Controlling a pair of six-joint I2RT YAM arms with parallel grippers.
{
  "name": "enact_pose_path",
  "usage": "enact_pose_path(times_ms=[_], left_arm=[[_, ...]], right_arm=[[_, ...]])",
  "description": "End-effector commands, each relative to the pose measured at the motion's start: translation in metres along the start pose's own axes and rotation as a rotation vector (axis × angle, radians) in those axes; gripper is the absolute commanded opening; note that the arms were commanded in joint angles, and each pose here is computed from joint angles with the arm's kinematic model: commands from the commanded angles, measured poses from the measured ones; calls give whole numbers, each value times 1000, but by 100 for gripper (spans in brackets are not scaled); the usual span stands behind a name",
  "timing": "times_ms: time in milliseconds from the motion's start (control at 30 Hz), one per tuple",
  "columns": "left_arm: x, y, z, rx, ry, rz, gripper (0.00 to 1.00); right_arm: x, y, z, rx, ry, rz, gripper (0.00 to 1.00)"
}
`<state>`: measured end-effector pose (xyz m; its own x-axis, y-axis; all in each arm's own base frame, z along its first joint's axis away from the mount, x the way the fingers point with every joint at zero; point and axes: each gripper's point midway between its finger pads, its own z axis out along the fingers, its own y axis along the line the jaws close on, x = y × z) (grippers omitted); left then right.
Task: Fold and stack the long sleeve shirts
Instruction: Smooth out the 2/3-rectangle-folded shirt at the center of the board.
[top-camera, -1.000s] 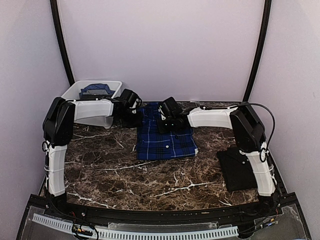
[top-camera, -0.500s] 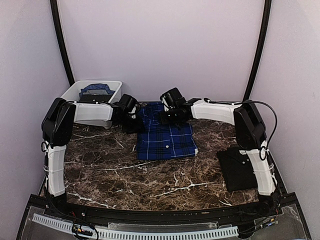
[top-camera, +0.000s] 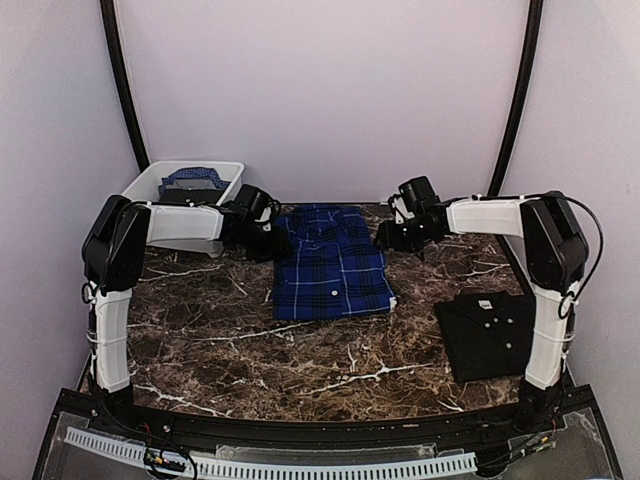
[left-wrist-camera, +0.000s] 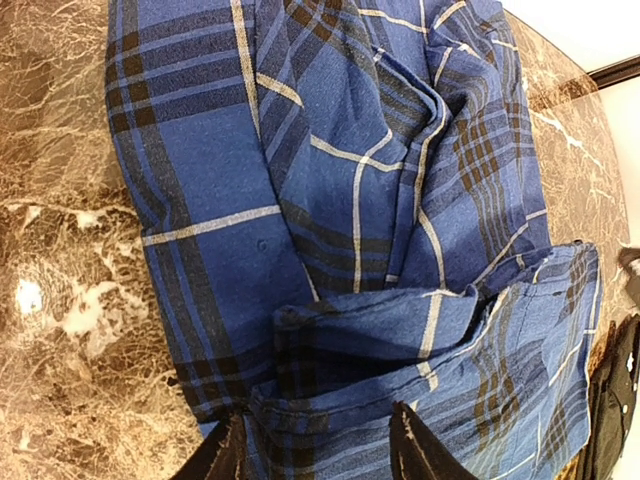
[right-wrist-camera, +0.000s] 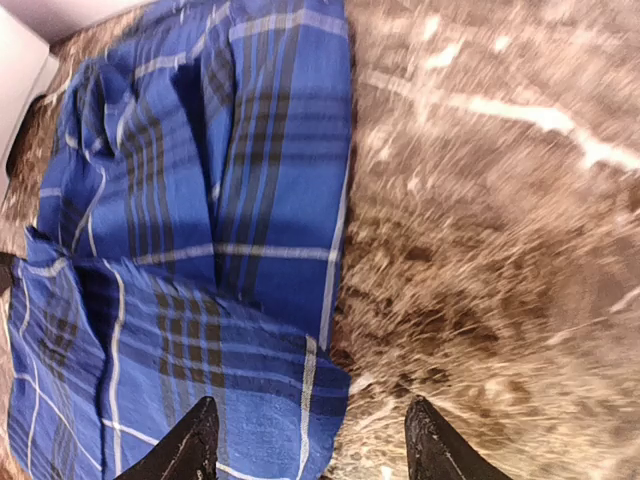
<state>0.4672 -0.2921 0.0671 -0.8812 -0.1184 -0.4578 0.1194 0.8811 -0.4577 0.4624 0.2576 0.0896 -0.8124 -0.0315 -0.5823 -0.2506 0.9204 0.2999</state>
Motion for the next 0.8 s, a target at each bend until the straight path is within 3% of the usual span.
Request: enact_pose_path(times_ms=[0, 467, 633, 767], left_arm=[[-9, -10, -11, 38, -24, -7, 48], [-5, -10, -6, 52, -6, -23, 42], [-4, -12, -5, 55, -5, -27, 32], [-5, -14, -8, 55, -2, -27, 13]], right_arm=[[8, 19, 16, -154, 30, 22, 60], [3, 22, 41, -176, 46, 44, 41], [0, 26, 38, -169, 32, 31, 36], [-2, 31, 38, -165, 21, 2, 27]])
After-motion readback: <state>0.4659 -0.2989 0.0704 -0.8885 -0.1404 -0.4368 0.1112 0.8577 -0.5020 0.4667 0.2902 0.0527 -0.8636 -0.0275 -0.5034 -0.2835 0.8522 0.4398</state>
